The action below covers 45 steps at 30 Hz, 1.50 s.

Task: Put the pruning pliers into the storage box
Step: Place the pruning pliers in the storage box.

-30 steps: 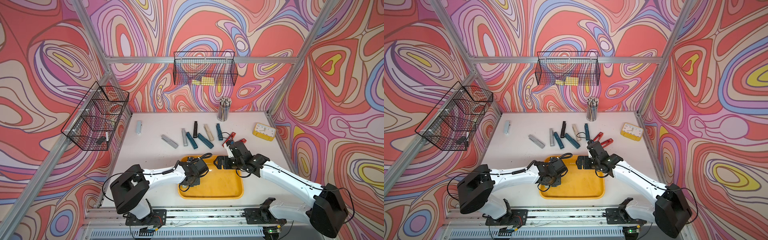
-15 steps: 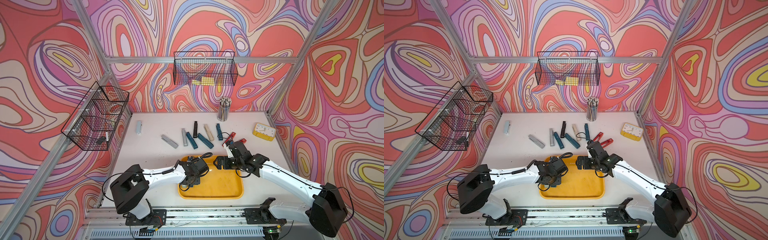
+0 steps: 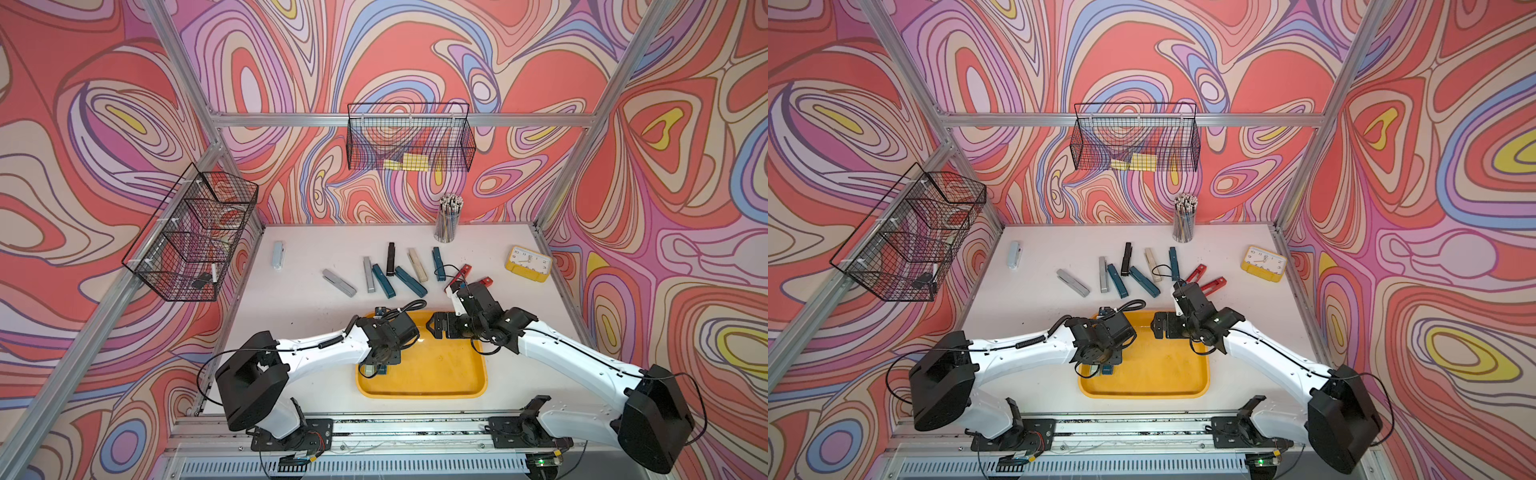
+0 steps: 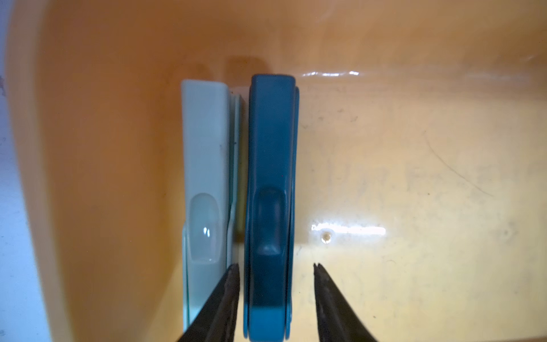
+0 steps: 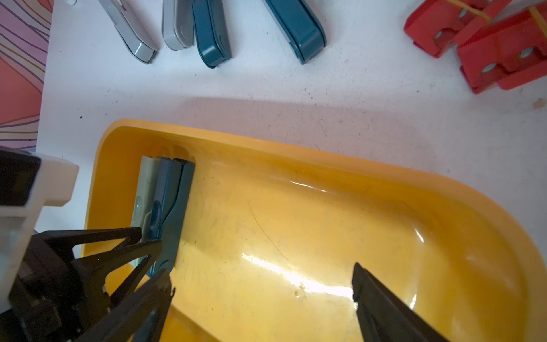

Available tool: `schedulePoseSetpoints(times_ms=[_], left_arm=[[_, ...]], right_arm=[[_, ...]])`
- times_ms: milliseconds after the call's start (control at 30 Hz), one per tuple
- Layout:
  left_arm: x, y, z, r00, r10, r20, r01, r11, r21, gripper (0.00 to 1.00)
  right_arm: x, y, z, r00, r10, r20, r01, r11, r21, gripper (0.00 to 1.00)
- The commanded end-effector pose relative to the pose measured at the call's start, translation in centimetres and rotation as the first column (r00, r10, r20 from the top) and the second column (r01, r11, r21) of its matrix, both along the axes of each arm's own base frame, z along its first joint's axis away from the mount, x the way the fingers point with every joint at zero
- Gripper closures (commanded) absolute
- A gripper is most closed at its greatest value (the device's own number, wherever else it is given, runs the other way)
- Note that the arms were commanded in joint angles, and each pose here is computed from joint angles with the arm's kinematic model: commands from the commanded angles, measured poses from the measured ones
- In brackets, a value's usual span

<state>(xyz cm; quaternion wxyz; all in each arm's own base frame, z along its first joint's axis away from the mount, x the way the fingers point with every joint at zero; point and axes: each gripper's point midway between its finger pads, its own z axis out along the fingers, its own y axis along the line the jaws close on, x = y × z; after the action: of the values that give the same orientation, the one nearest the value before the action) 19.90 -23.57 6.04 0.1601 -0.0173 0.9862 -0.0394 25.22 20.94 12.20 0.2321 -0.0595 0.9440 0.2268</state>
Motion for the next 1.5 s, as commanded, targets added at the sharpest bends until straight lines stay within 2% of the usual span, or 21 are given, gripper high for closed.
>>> schedulePoseSetpoints(times_ms=[0,200,400,567,933,1467], left_arm=[[0.1,0.4,1.6,1.000,-0.002,0.031,0.001,1.000,0.016,0.59],[0.6,-0.8,2.3,0.999,-0.025,0.042,0.026,1.000,-0.011,0.72],[1.2,-2.1,1.0,0.999,-0.043,0.031,0.043,0.999,-0.007,0.90],[1.6,-3.0,-0.2,0.999,-0.047,0.013,0.047,0.999,0.002,0.99],[2.1,-3.3,-2.0,0.999,-0.042,0.000,0.042,0.998,0.055,1.00],[2.5,-1.9,-3.0,1.000,-0.002,0.002,0.002,0.995,0.102,1.00]], right_arm=[[-0.1,0.3,-0.4,1.000,0.015,0.003,-0.015,1.000,0.002,0.02],[-0.1,0.2,-0.6,1.000,0.016,0.000,-0.016,1.000,-0.001,0.02],[-0.1,0.3,-0.7,1.000,0.018,-0.001,-0.018,1.000,-0.001,0.02],[-0.2,0.1,-0.7,1.000,0.016,0.001,-0.016,1.000,-0.009,0.02],[-0.2,0.0,-1.3,1.000,0.018,-0.003,-0.018,1.000,-0.022,0.02],[0.0,0.2,-1.4,1.000,0.026,-0.009,-0.026,0.999,-0.022,0.02]])
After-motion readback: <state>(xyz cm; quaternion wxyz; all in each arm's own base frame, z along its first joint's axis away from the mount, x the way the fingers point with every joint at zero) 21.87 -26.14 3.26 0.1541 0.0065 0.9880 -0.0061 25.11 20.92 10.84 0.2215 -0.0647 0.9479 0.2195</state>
